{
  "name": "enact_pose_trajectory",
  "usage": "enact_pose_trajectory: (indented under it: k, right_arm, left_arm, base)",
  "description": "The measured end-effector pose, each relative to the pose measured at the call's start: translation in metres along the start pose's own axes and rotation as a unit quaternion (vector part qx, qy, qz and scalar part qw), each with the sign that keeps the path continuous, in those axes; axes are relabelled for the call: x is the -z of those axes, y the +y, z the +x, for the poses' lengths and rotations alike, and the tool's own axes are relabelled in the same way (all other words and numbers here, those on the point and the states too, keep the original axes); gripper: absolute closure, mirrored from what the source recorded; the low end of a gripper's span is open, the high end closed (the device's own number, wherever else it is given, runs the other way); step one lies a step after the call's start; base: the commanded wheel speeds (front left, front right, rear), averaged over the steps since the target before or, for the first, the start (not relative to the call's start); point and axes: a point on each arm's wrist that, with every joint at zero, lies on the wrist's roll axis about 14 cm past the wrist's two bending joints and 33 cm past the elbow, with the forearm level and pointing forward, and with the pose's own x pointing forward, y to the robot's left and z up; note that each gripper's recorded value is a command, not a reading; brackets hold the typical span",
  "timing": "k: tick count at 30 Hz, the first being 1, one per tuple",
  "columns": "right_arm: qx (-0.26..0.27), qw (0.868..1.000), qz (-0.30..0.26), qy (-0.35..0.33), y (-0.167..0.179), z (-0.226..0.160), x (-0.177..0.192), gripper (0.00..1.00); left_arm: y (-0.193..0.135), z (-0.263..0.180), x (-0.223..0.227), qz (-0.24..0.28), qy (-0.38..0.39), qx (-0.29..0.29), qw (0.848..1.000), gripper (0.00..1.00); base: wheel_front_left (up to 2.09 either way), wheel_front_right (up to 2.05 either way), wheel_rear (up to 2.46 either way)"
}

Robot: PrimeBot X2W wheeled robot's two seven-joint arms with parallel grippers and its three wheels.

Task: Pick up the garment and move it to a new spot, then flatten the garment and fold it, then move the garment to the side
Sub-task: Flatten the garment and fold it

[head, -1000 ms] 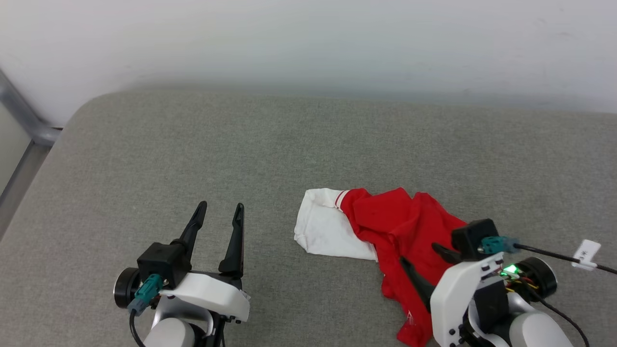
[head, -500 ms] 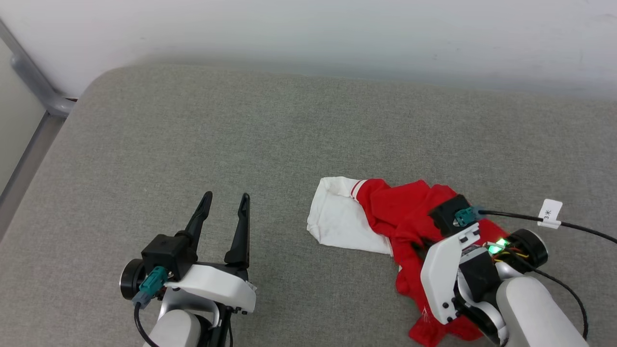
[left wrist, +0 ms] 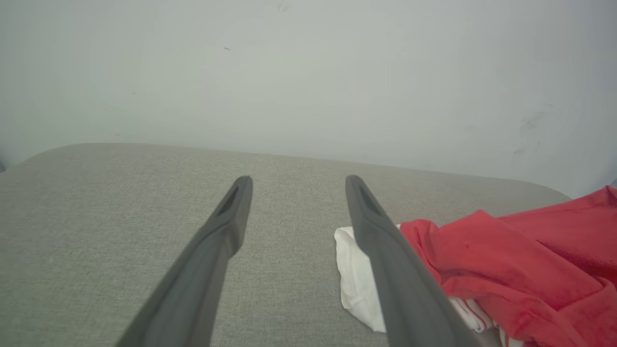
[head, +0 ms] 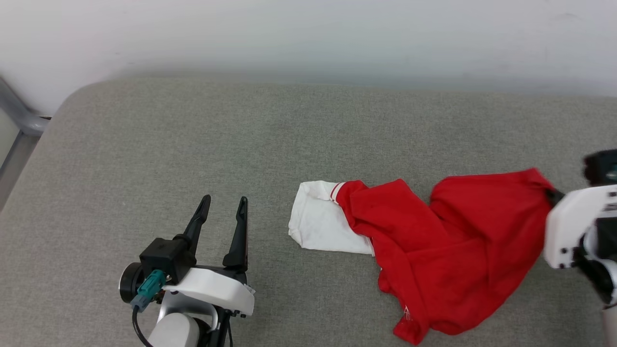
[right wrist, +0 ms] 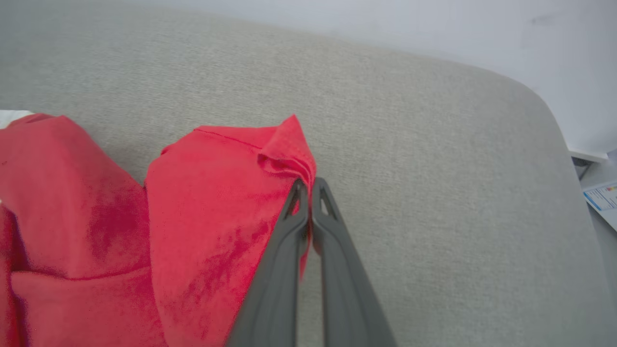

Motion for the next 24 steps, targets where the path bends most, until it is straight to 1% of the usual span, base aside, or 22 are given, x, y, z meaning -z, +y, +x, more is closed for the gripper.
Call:
enact_pose_trajectory:
  k: [3, 6, 10, 11, 12, 13, 15, 17, 19, 21, 24]
  right_arm:
    - [0.051, 0.998, 0.034, 0.018, -0.042, -0.002, 0.016, 1.00]
    - [0.099, 0.992, 0.065, 0.039, -0.079, -0.006, 0.040, 1.00]
    - [0.142, 0.982, 0.113, 0.060, -0.107, -0.013, 0.076, 1.00]
    - [0.147, 0.980, 0.118, 0.067, -0.110, -0.014, 0.086, 0.95]
    - [0.151, 0.978, 0.128, 0.071, -0.111, -0.015, 0.095, 0.56]
    - [0.152, 0.976, 0.138, 0.073, -0.109, -0.015, 0.102, 0.00]
    - [0.154, 0.974, 0.152, 0.059, -0.107, -0.013, 0.106, 0.00]
    - [0.160, 0.974, 0.162, 0.019, -0.107, -0.014, 0.099, 0.00]
    - [0.166, 0.970, 0.175, -0.038, -0.107, -0.016, 0.083, 0.00]
    - [0.168, 0.966, 0.175, -0.094, -0.104, -0.020, 0.065, 0.00]
    - [0.163, 0.960, 0.162, -0.160, -0.097, -0.029, 0.043, 0.00]
  left_arm:
    - [-0.003, 0.002, 0.004, -0.001, 0.004, 0.005, 1.000, 0.00]
    - [-0.003, 0.004, 0.007, -0.003, 0.009, 0.006, 1.000, 0.00]
    - [0.001, 0.005, 0.012, 0.000, 0.015, 0.002, 1.000, 0.00]
    - [0.001, 0.005, 0.013, -0.001, 0.016, 0.001, 1.000, 0.00]
    - [0.002, 0.005, 0.014, -0.001, 0.018, 0.002, 1.000, 0.00]
    - [0.002, 0.005, 0.015, -0.001, 0.019, 0.001, 1.000, 0.00]
    - [0.002, 0.005, 0.016, 0.000, 0.020, 0.001, 1.000, 0.00]
    - [0.002, 0.005, 0.015, 0.001, 0.020, 0.001, 1.000, 0.00]
    - [0.002, 0.004, 0.013, 0.003, 0.018, 0.003, 1.000, 0.00]
    - [0.001, 0.003, 0.011, 0.003, 0.015, 0.003, 1.000, 0.00]
    - [0.000, -0.002, 0.009, 0.005, 0.013, 0.005, 1.000, 0.00]
  base:
    - [0.00, 0.00, 0.00]
    - [0.00, 0.00, 0.00]
    - [0.00, 0.00, 0.00]
    - [0.00, 0.00, 0.00]
    - [0.00, 0.00, 0.00]
    - [0.00, 0.00, 0.00]
    - [0.00, 0.00, 0.00]
    - [0.00, 0.00, 0.00]
    - [0.00, 0.00, 0.00]
    - [0.00, 0.00, 0.00]
    - [0.00, 0.00, 0.00]
